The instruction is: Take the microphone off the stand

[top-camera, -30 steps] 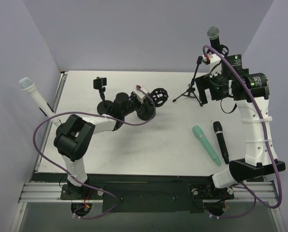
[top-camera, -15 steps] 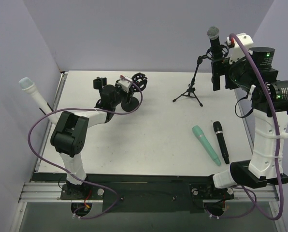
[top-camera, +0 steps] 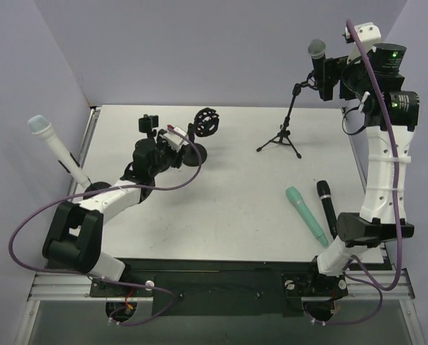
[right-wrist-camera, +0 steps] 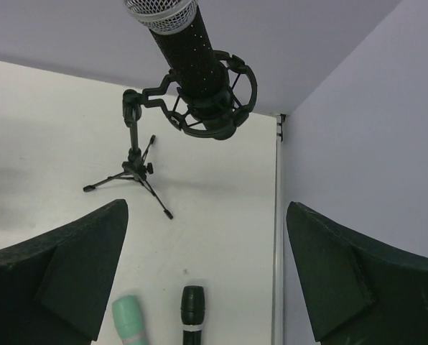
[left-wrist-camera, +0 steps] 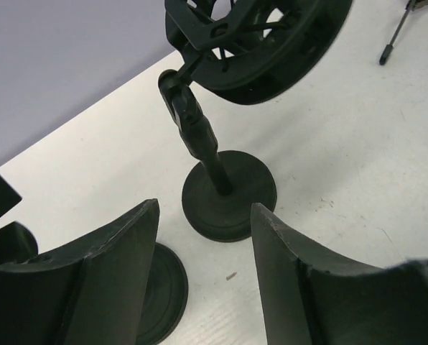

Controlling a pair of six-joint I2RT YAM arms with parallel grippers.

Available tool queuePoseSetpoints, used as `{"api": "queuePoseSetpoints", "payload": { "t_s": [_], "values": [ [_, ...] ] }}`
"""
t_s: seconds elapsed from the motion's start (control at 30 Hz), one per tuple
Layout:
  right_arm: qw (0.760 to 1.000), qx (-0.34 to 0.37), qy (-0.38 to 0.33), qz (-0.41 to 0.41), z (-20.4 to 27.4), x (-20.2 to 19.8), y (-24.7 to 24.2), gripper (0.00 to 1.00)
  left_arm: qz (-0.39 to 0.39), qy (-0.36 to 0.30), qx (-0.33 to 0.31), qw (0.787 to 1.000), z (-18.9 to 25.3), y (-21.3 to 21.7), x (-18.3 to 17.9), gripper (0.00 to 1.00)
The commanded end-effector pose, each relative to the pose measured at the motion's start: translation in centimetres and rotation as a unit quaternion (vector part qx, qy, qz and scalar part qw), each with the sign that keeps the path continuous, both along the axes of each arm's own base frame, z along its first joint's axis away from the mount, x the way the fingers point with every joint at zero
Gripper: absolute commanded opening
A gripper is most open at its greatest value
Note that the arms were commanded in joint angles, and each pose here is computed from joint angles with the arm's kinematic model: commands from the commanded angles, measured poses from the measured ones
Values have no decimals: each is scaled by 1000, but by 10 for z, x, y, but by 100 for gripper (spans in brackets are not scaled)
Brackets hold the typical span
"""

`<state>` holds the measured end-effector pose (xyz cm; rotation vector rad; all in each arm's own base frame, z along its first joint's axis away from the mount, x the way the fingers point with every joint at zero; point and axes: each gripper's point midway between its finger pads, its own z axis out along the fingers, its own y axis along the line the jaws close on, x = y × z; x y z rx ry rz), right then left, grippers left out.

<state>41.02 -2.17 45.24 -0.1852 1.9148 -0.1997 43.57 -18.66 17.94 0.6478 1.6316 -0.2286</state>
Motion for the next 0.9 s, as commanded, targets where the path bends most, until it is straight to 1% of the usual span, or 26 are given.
{"api": "queuePoseSetpoints", "payload": {
  "t_s": [0.0, 0.03, 0.07, 0.1, 0.13, 0.2, 0.23, 0.3, 0.33, 0.37, 0.4, 0.43, 0.47, 0.5, 0.6, 0.7, 0.8, 0.83, 0.87],
  "values": [
    [997, -47, -35, 46, 8, 40, -3, 87, -23, 3, 21, 1000, 13, 7, -31, 64],
    [997, -48, -34, 47, 5, 45, -5, 87, -27, 18, 26, 999, 8, 9, -38, 64],
    [997, -52, -37, 51, 2, 55, -6, 87, -31, 9, 23, 999, 20, 10, -45, 64],
    [996, -54, -46, 55, 4, 61, -6, 86, -37, 20, 28, 999, 18, 10, -52, 63],
    [995, -62, -46, 61, 1, 67, -6, 86, -42, 7, 24, 999, 32, 11, -59, 63],
    [993, -69, -59, 71, 0, 80, -5, 86, -56, 14, 30, 998, 40, 12, -75, 63],
    [992, -72, -74, 76, 5, 85, -3, 86, -66, 8, 27, 997, 48, 10, -80, 63],
    [990, -78, -78, 83, -1, 102, -3, 86, -80, -8, 24, 997, 71, 8, -92, 63],
    [990, -79, -84, 85, 1, 107, -2, 86, -87, -3, 25, 996, 73, 7, -98, 63],
    [990, -80, -83, 86, -5, 116, -3, 86, -92, -15, 19, 995, 88, 5, -100, 63],
    [989, -83, -90, 88, -1, 120, -2, 86, -98, -14, 21, 995, 92, 2, -104, 63],
    [988, -86, -85, 91, -10, 130, -3, 86, -102, -16, 22, 994, 101, 0, -107, 63],
    [987, -88, -92, 95, -6, 133, -2, 85, -111, -10, 28, 993, 100, -3, -112, 63],
    [988, -90, -85, 96, -16, 140, -2, 85, -114, -21, 28, 993, 112, -6, -112, 63],
    [987, -93, -75, 104, -28, 148, 2, 83, -122, -30, 40, 991, 124, -12, -117, 63],
    [987, -97, -77, 103, -37, 154, 3, 83, -122, -37, 39, 991, 133, -14, -117, 63],
    [986, -109, -77, 96, -47, 164, 1, 78, -121, -39, 38, 991, 137, -15, -117, 63],
    [987, -111, -76, 92, -49, 167, 1, 73, -122, -38, 39, 991, 137, -16, -117, 63],
    [986, -113, -88, 89, -45, 169, 0, 70, -123, -40, 39, 991, 139, -15, -118, 63]
  ]
}}
